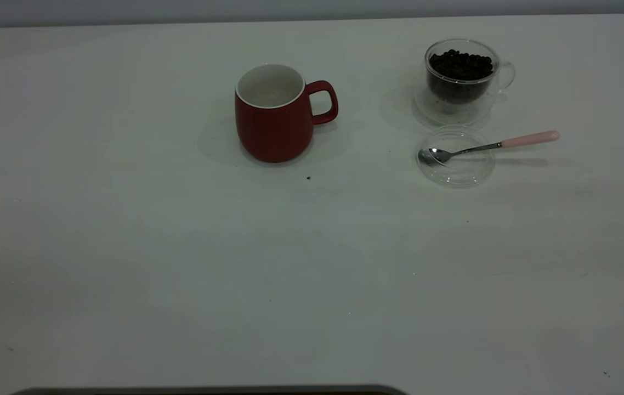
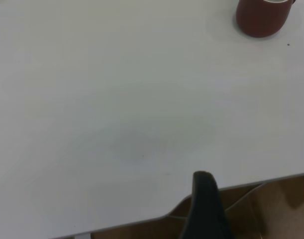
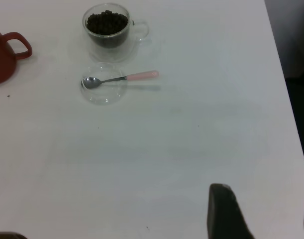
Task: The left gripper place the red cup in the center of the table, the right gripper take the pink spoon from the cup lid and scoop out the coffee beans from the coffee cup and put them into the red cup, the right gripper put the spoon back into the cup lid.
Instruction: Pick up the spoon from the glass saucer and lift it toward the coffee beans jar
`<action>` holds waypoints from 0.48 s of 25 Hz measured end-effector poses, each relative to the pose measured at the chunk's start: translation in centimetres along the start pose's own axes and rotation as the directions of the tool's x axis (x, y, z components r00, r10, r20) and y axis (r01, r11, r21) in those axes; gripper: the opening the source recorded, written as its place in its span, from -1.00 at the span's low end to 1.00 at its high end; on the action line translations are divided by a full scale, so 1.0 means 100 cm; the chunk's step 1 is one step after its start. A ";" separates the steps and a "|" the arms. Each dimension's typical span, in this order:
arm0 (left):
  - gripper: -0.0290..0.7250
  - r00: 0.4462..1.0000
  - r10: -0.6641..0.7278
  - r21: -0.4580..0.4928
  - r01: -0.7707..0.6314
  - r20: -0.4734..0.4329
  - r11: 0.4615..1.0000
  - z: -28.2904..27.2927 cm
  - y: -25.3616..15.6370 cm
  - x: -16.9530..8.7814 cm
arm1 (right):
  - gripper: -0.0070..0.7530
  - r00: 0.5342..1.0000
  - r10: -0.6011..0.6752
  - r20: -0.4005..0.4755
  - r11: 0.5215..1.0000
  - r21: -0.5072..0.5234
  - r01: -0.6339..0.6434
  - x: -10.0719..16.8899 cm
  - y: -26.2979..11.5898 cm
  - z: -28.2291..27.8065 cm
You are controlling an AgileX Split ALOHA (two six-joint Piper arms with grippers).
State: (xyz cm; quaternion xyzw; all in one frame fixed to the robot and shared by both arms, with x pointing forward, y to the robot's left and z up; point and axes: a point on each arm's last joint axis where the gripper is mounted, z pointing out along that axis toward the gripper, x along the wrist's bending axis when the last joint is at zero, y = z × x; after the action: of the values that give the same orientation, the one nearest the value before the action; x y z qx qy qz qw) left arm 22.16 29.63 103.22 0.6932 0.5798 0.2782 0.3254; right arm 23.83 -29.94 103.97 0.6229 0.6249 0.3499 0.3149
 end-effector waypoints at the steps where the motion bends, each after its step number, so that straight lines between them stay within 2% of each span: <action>1: 0.63 1.000 0.000 0.000 0.000 0.000 1.000 0.000 0.000 0.000 | 0.11 1.000 0.000 0.000 1.000 0.000 0.000 0.000 0.000 0.000; 5: 0.63 1.000 0.000 0.001 0.000 0.000 1.000 0.000 0.000 0.000 | 0.11 1.000 0.002 -0.001 1.000 0.000 -0.002 0.000 0.000 0.000; 12: 0.63 1.000 0.000 0.002 0.000 0.000 1.000 0.000 0.000 0.000 | 0.11 0.996 0.044 -0.075 0.999 0.005 -0.044 0.007 0.000 0.000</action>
State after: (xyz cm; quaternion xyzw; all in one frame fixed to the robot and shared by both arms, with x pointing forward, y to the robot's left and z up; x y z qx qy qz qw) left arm 22.14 29.63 103.21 0.6935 0.5801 0.2776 0.3248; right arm 23.78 -29.26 104.01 0.6235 0.6228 0.3788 0.2824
